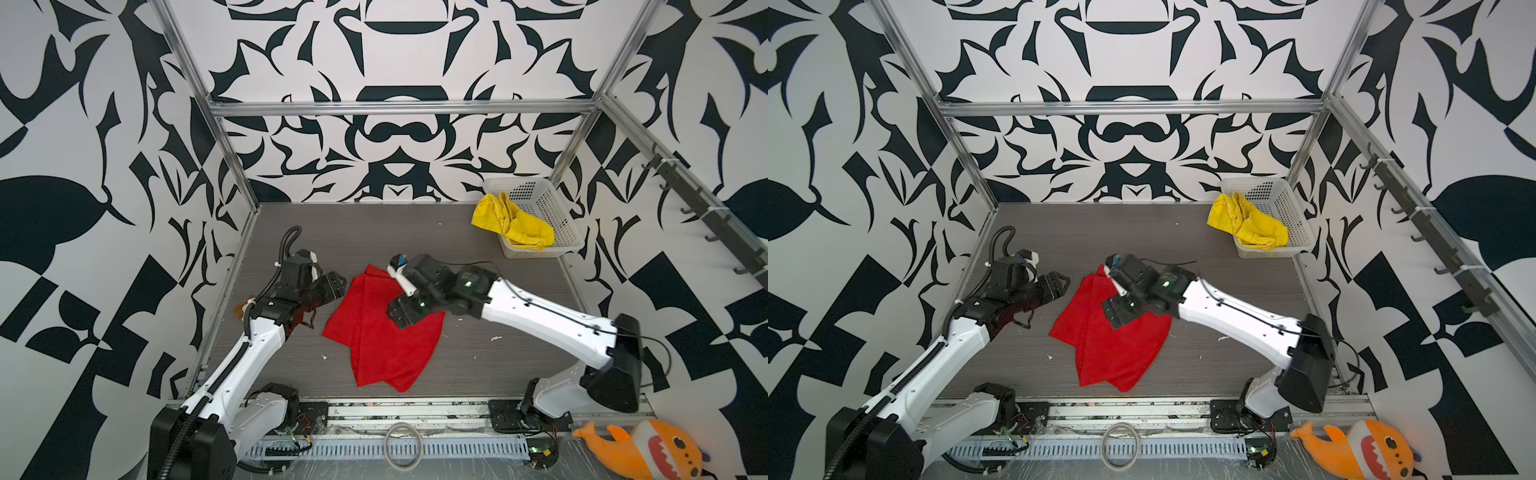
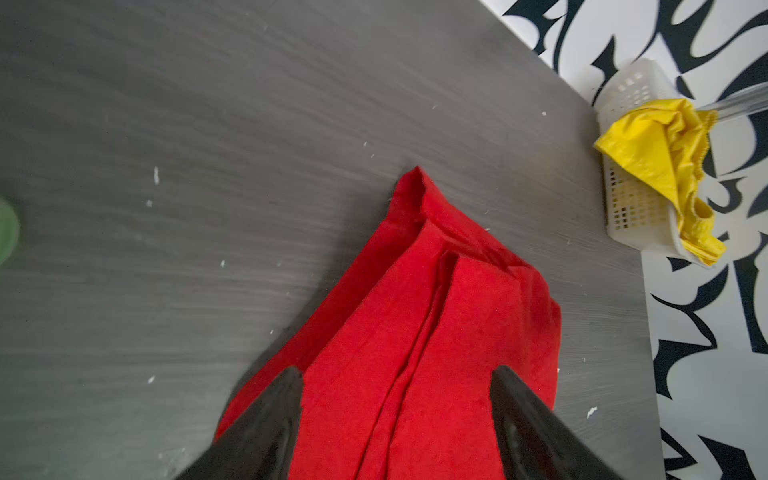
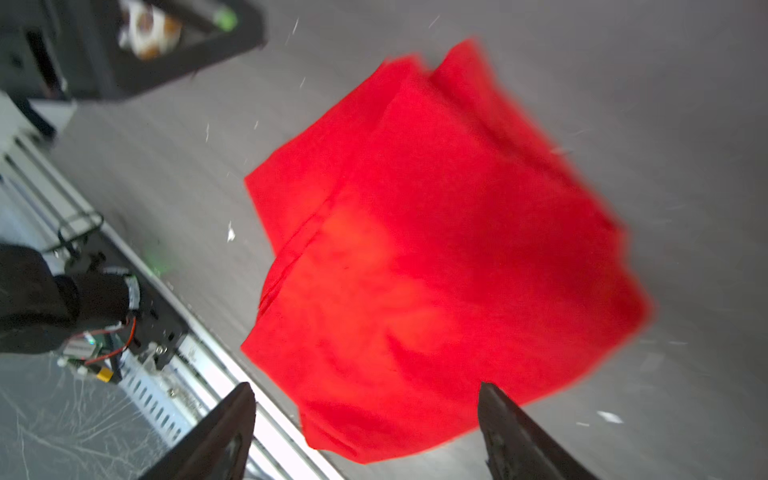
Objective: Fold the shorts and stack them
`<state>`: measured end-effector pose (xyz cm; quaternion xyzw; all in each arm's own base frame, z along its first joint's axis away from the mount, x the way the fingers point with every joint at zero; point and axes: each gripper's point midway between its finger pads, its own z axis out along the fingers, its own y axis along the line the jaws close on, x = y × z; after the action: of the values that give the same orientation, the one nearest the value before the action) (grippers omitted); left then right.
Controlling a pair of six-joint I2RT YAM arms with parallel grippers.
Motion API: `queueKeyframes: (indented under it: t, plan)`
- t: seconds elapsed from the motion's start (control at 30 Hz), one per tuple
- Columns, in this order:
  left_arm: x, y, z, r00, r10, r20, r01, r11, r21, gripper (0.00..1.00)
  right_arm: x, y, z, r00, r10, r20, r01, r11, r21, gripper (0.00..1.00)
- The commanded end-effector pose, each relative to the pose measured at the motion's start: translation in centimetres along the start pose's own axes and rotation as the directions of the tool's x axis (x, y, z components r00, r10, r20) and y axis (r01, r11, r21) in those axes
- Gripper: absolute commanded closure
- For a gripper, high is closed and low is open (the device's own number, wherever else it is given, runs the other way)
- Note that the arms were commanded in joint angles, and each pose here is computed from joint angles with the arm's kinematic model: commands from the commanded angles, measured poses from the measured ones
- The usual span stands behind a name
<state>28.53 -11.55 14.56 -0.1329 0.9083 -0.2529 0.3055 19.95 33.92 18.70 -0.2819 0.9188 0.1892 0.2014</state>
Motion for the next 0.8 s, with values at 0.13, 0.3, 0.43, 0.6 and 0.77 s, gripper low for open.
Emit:
queueKeyframes:
  t: [0.13,0.3,0.43,0.6,0.77]
  plan:
    - [3.4,4.7,0.1,0.980,-0.201,-0.003,0.199,0.973,-0.114,0.24,2.8,6.6,6.9,0.989,0.110,-0.103,-0.102,0.992,0.078,0.12]
    - [3.8,6.2,0.2,0.965,-0.263,0.024,0.264,0.957,-0.118,0.24,3.9,6.8,11.0,0.978,0.125,-0.165,-0.097,0.981,0.171,0.08]
    - [3.6,6.7,0.2,0.955,-0.294,0.034,0.296,0.950,-0.102,0.24,3.8,6.1,12.6,0.979,0.155,-0.134,-0.124,0.969,0.215,0.15]
    - [3.4,6.6,0.1,0.957,-0.288,0.033,0.290,0.952,-0.096,0.24,5.2,3.2,13.7,0.976,0.179,-0.121,-0.133,0.940,0.315,0.24]
    - [3.3,6.5,0.1,0.956,-0.290,0.034,0.292,0.952,-0.092,0.24,6.0,1.9,13.9,0.972,0.207,-0.111,-0.160,0.930,0.330,0.32]
